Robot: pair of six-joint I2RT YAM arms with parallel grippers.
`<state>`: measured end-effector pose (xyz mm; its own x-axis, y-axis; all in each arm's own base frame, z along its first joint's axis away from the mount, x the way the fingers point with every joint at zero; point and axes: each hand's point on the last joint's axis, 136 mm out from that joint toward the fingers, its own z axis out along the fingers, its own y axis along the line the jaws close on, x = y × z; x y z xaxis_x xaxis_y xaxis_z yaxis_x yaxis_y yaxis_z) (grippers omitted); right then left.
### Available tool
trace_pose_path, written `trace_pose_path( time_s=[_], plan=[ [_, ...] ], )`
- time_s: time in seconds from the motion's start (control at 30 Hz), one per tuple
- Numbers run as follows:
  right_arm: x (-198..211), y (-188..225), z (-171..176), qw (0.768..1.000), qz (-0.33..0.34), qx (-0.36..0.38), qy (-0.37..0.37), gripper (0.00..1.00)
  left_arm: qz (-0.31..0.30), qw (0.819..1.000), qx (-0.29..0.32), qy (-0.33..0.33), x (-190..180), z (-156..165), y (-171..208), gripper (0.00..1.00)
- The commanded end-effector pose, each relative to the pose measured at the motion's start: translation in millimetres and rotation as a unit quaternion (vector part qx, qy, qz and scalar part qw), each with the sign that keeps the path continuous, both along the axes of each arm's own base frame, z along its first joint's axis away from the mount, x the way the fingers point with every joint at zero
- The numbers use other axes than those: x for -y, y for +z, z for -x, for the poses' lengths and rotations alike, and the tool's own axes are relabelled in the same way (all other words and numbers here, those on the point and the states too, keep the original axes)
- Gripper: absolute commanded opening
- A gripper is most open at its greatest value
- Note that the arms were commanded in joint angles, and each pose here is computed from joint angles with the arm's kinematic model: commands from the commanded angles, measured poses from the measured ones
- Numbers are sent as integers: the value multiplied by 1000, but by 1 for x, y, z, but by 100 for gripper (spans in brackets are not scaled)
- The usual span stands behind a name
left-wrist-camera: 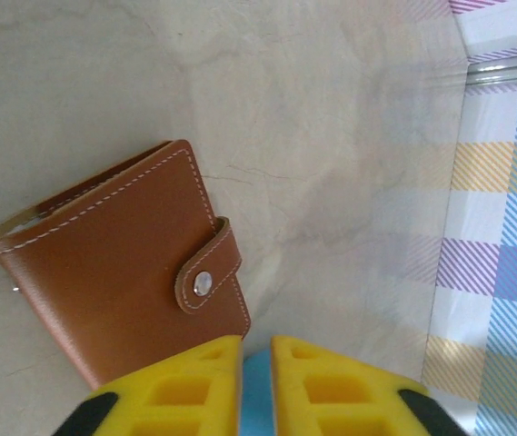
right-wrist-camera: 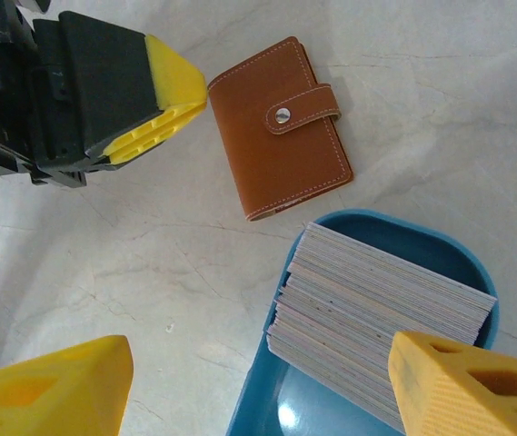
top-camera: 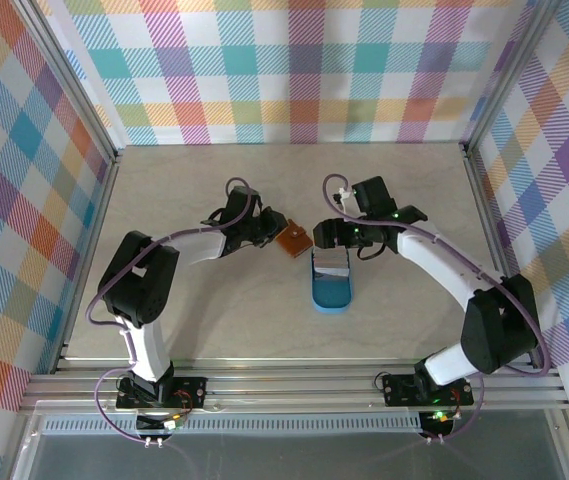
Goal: Put the credit cards into the card holder
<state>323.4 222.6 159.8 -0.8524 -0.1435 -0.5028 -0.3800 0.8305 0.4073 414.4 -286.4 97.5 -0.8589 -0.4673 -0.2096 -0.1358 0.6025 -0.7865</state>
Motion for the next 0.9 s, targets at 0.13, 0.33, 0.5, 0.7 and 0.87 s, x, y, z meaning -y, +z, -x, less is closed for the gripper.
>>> trace_pose_path(
  time_s=[0.13,0.33,0.5,0.7,0.87],
  plan=[
    [-1,7,0,1000,-6,4,11,77,-24,1000,5,2,13,-9,-10,3],
    [1,8,2,1000,-4,4,5,78,-45,999,-14,16,10,-12,-29,0],
    [3,8,2,1000,1,5,3,78,-65,997,-34,20,3,-5,-46,0],
    [6,9,3,1000,19,13,5,76,-94,994,-53,12,-6,5,-66,0],
    [2,4,5,998,63,18,20,76,-119,990,-71,-6,-14,16,-82,0]
  ],
)
